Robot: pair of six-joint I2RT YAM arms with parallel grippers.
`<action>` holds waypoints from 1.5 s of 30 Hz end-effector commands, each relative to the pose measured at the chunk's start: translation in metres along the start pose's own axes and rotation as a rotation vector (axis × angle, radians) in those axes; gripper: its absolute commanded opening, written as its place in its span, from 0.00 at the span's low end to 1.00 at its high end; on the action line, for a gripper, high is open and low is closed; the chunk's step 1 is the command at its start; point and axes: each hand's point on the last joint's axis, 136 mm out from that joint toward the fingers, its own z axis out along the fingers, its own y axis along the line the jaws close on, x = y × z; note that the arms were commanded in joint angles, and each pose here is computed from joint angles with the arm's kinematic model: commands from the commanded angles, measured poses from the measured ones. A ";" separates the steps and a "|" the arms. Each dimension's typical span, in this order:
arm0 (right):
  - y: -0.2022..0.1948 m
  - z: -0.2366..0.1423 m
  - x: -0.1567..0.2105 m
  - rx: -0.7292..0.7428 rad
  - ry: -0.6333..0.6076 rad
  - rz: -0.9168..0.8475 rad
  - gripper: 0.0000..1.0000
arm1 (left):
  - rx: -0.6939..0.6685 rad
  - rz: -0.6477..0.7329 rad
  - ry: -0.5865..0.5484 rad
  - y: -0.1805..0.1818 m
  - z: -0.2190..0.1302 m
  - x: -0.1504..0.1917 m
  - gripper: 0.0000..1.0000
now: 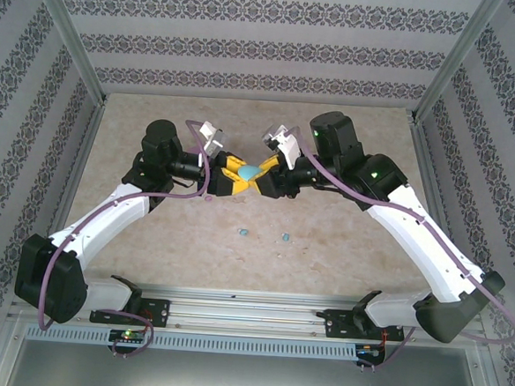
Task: Insert the wireless bluetooth earbuds into the charging case
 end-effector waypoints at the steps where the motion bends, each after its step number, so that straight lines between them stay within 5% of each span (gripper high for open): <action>1: 0.008 -0.005 -0.013 -0.023 -0.062 -0.029 0.30 | 0.027 0.079 -0.009 -0.011 -0.001 -0.015 0.18; 16: -0.010 -0.026 -0.033 -0.178 -0.247 0.236 0.29 | -0.034 0.205 -0.036 -0.020 -0.005 -0.027 0.19; 28: -0.050 -0.023 -0.028 -0.051 -0.256 0.419 0.50 | -0.058 0.216 -0.043 -0.019 -0.007 -0.028 0.19; 45: -0.055 -0.034 -0.025 0.022 -0.291 0.501 0.61 | -0.152 0.157 -0.030 0.004 -0.007 -0.017 0.19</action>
